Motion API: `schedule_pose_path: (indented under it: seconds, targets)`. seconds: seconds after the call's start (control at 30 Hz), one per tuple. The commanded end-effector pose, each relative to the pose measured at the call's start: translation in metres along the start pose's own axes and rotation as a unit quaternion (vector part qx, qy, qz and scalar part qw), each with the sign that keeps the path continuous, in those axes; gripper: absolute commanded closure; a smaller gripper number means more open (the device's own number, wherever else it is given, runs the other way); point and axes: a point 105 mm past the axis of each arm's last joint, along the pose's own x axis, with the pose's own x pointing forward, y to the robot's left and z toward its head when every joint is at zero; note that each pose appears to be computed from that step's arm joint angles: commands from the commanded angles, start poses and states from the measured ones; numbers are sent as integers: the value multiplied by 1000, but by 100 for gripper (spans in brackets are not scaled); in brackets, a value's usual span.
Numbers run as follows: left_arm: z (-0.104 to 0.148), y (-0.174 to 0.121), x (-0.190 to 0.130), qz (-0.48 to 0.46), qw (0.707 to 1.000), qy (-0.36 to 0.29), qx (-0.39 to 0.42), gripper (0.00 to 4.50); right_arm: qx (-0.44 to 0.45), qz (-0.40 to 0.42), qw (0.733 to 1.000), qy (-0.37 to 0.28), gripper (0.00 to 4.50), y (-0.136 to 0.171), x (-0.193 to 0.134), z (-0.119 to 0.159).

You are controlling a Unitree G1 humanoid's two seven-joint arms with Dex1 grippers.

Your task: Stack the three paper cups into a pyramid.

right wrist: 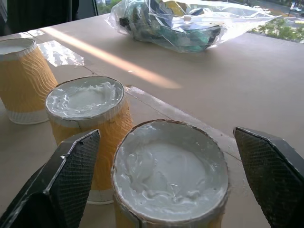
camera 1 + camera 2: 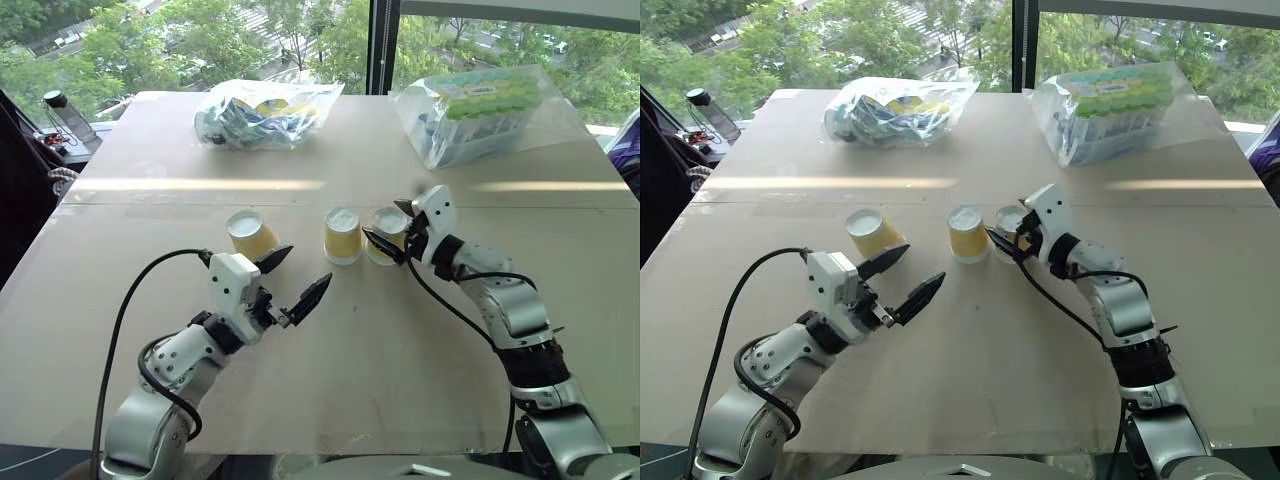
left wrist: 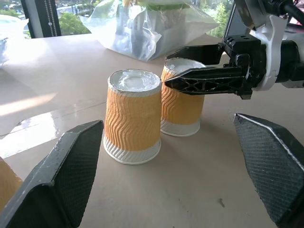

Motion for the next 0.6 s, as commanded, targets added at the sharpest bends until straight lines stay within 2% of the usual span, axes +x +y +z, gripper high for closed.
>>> schedule_pose_path:
  seconds: [0.03, 0.2, 0.3, 0.43, 0.5, 0.6]
  targets:
    - [14, 4, -6, 40, 998, -39, 17, 0, -16, 24, 999, -20, 3, -4, -24, 15]
    - [-3, 17, -15, 122, 992, -23, 22, 0, -23, 66, 997, -14, 3, -1, -51, 16]
    - [-3, 30, -25, 179, 983, -33, 34, 0, -15, 109, 993, -42, 3, 7, -72, 27]
    - [10, 55, -38, 268, 958, -63, 74, 0, -22, 157, 985, -70, 3, 13, -98, 34]
    - [9, 70, -45, 321, 942, -63, 78, 0, -31, 175, 981, -82, 3, 13, -108, 35]
    - [-2, 81, -46, 343, 936, -37, 72, 0, -30, 191, 976, -96, 3, 15, -114, 38]
